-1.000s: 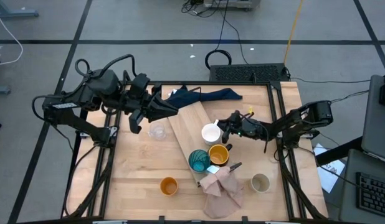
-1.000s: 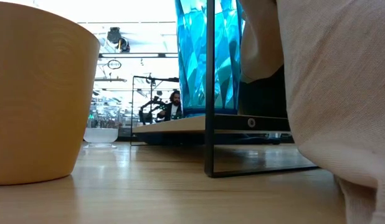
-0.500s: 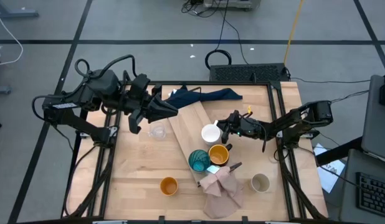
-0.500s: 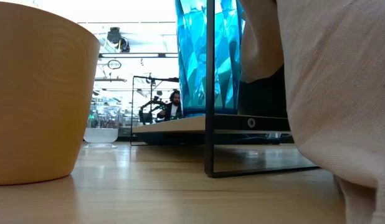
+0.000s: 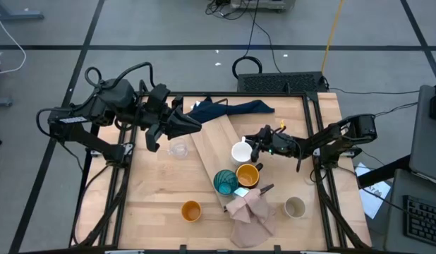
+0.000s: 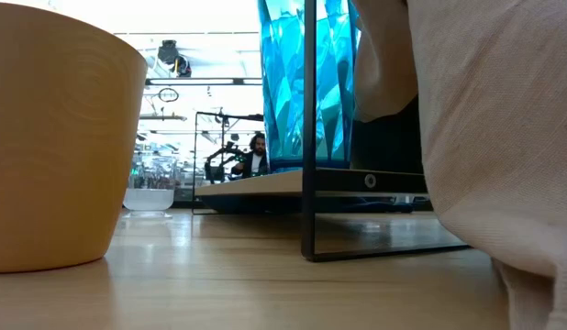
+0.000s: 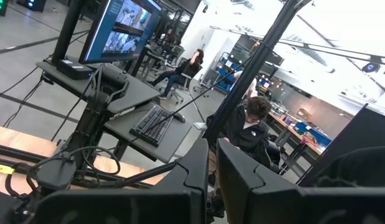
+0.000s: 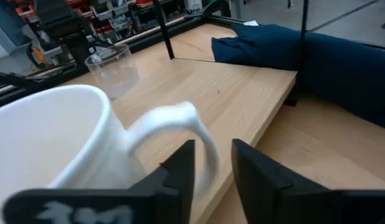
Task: Stack small to large cups/mugs on shelf
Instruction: Put the black mug on the shelf, then put the white mug on the shelf, then put the white cup on the shelf
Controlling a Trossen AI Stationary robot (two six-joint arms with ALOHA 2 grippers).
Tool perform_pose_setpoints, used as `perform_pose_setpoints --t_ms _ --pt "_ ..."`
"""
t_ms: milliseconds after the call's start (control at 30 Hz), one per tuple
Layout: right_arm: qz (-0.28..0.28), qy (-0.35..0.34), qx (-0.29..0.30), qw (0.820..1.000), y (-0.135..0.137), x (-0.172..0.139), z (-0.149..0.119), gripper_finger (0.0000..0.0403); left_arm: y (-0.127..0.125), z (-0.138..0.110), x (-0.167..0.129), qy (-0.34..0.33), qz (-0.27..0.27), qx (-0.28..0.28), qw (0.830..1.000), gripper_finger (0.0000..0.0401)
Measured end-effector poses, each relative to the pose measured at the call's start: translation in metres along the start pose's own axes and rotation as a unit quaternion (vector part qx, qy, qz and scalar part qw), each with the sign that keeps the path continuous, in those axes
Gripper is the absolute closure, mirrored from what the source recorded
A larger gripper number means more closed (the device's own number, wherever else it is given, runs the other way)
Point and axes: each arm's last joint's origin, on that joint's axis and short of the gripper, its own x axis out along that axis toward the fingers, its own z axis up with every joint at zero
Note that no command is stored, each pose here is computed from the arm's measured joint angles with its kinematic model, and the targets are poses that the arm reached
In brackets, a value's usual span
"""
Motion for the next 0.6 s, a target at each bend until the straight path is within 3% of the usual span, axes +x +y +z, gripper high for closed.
perform_pose_setpoints --t_ms 233,600 --pt "-0.003 -0.018 0.013 1.0 -0.0029 0.001 0.0047 0.0254 0.0 0.0 0.0 0.0 0.0 0.001 1.0 0.037" --pt "0.002 0.005 0.018 1.0 -0.0041 0.0012 0.0008 0.025 0.0 0.0 0.0 0.0 0.0 0.001 1.0 0.037"
